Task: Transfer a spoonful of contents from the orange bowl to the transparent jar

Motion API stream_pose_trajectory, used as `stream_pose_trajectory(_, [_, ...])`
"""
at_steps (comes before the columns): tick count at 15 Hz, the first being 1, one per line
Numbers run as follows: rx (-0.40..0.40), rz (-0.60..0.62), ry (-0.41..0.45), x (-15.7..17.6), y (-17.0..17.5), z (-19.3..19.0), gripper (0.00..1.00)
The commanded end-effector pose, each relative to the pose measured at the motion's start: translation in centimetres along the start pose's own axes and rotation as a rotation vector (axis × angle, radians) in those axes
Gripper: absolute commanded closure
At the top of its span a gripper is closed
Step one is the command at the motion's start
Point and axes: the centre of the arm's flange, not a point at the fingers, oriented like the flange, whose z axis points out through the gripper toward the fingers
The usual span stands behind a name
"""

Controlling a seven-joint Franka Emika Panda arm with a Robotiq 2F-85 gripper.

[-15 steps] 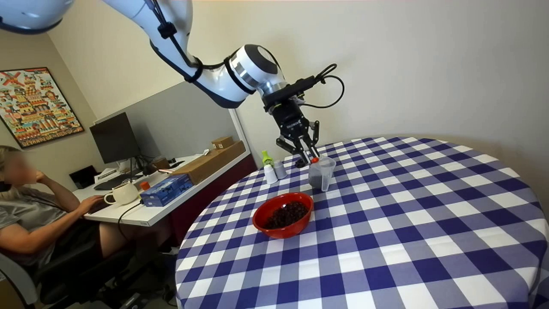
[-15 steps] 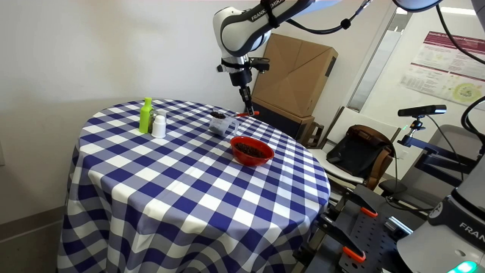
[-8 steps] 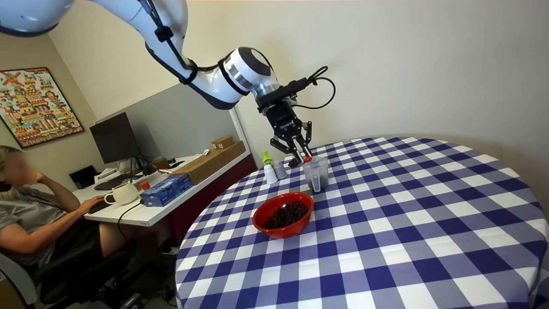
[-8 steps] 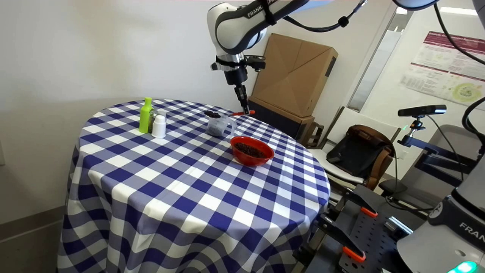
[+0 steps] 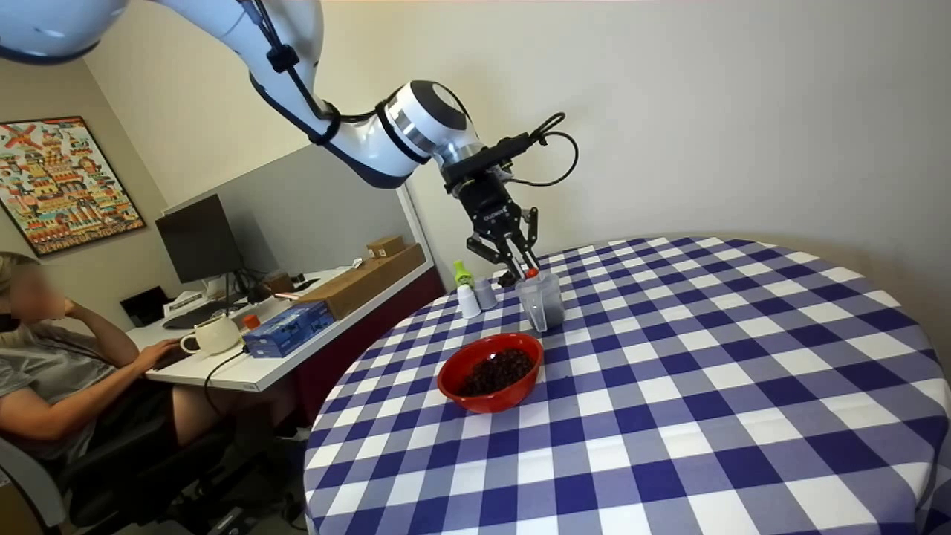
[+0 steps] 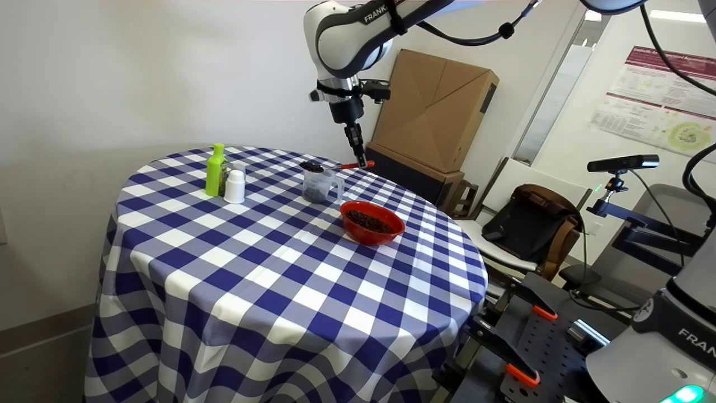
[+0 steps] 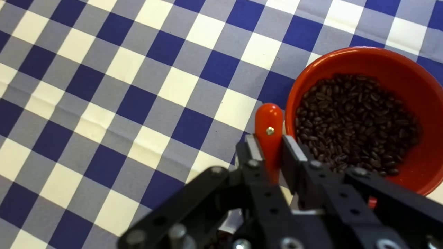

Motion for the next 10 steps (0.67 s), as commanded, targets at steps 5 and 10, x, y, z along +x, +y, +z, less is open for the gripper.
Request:
stream_pose_trajectory(5, [0.007,0.057,-0.017,-1.3,2.7,-0.2,0.95])
stream_pose_trajectory(10, [-0.019,0.071,-0.035,-1.3,2.9,0.4,0.95])
